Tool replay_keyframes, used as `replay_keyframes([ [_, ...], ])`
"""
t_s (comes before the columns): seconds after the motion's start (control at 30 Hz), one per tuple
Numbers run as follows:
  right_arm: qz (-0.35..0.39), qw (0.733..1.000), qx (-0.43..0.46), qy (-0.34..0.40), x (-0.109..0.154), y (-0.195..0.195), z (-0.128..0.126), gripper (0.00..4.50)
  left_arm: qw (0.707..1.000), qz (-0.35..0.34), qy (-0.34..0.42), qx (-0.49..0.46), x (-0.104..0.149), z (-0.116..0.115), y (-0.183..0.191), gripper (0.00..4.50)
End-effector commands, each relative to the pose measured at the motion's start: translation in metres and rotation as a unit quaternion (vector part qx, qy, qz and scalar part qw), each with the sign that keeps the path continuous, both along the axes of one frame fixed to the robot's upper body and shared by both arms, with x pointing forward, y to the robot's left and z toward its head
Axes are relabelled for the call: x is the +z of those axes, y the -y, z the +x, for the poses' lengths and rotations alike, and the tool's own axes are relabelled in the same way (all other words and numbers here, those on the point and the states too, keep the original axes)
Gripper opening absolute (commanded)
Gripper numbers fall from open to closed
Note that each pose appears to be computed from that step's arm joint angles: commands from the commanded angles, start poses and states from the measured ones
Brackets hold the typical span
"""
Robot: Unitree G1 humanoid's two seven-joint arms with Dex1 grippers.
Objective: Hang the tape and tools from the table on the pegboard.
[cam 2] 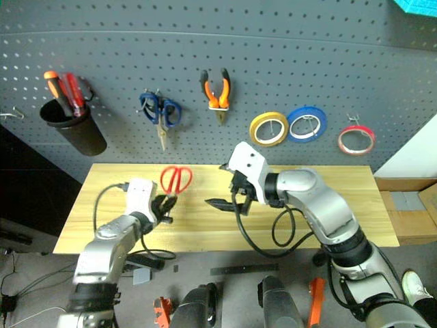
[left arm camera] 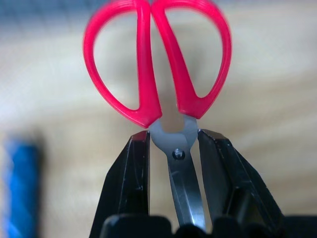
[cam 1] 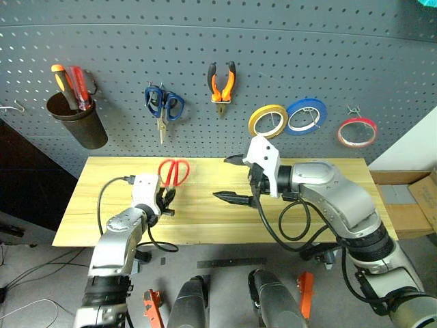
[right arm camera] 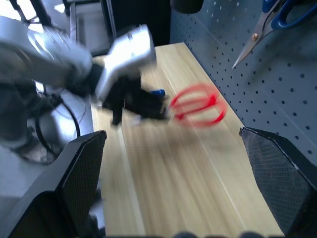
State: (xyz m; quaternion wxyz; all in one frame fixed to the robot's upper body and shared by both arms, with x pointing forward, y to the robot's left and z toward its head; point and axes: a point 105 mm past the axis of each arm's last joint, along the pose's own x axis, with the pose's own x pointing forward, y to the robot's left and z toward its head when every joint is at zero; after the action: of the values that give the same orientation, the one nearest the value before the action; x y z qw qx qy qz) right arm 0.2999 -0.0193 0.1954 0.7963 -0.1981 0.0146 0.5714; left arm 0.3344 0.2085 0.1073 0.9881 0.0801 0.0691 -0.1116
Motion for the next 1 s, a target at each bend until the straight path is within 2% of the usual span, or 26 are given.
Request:
replay_keyframes([
  [0.03, 0.014, 0.999, 0.027, 0.037, 0.019, 0.005, -0.008, 4.5, 0.994, 0.036, 0.105, -0.015, 0.043, -0.015, 0.006, 1.09],
  [0.23, 0.013, 0.997, 0.053, 0.047, 0.029, 0.009, -0.012, 4.5, 0.972, 0.12, 0.201, -0.012, 0.071, -0.035, 0.003, 1.09],
  [0.43, 0.036, 0.995, 0.054, 0.076, 0.049, 0.013, -0.005, 4.5, 0.946, 0.173, 0.272, -0.011, 0.094, -0.042, 0.001, 1.09],
  [0.77, 0.059, 0.99, 0.02, 0.124, 0.076, 0.019, 0.004, 4.5, 0.92, 0.203, 0.335, -0.025, 0.117, -0.042, 0.008, 1.09],
  [1.0, 0.057, 0.99, 0.014, 0.127, 0.075, 0.018, 0.006, 4.5, 0.924, 0.197, 0.326, -0.029, 0.115, -0.027, 0.004, 1.09],
])
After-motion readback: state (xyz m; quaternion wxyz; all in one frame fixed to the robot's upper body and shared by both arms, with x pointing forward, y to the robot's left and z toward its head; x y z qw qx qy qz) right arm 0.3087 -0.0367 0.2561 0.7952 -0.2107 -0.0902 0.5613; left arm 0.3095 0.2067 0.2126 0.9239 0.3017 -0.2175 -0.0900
